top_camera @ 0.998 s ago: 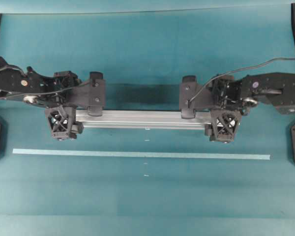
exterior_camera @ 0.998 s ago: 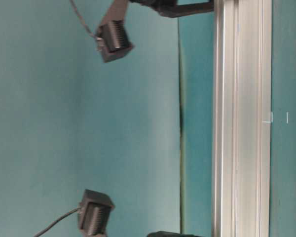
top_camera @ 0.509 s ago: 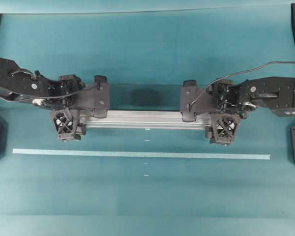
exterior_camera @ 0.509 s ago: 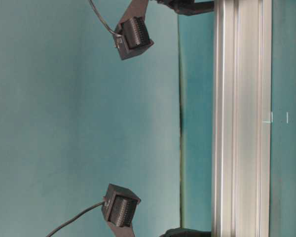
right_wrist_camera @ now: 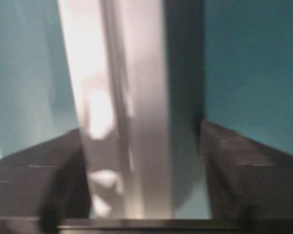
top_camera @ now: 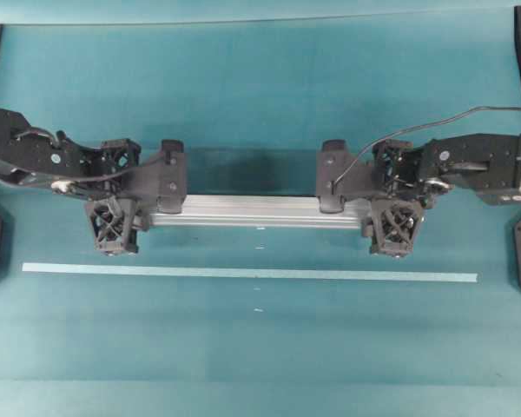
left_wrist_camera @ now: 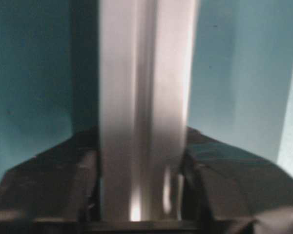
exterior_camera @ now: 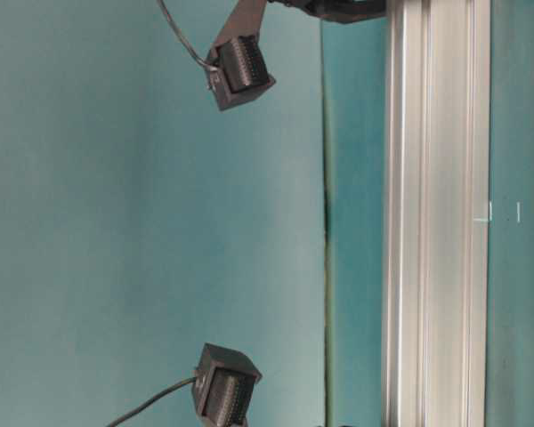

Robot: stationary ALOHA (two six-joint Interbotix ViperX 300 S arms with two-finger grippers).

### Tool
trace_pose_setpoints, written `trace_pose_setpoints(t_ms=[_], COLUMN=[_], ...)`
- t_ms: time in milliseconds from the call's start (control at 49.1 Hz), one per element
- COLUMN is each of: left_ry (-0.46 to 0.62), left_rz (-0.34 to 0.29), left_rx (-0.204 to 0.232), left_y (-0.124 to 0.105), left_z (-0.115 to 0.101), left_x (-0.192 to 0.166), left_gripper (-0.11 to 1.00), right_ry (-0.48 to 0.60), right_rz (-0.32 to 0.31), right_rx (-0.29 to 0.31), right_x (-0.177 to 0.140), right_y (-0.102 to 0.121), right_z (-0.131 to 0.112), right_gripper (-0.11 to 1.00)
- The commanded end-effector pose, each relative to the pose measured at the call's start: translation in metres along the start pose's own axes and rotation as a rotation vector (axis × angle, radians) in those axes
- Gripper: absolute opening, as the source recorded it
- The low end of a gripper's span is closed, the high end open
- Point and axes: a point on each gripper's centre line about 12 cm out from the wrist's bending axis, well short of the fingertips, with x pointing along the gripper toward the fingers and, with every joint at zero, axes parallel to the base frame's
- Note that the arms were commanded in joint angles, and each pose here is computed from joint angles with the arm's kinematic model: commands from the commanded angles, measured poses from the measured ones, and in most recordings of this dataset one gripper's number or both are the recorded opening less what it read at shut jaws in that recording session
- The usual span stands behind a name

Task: Lift the metal rail with both hands and move it towards you.
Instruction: 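Lift the silver rail with both grippers and raise it upward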

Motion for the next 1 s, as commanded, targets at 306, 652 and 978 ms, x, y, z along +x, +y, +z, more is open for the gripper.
trace_pose_setpoints(t_ms=[306, 652, 978], left_ry=[-0.028, -0.022, -0.026], left_rz=[0.009, 0.009, 0.012], left_rx=[-0.018, -0.030, -0.056], left_y=[0.003, 0.006, 0.008], left_z=[0.005, 0.015, 0.035], left_x=[-0.003, -0.021, -0.076], left_gripper=[0.32, 0.32, 0.32], right_ry=[0.002, 0.046, 0.039], right_rz=[0.004, 0.045, 0.097], right_rx=[0.012, 0.050, 0.077], right_x=[0.003, -0.013, -0.064], right_y=[-0.003, 0.002, 0.005], right_z=[0.009, 0.009, 0.027], right_gripper=[0.44, 0.44, 0.44])
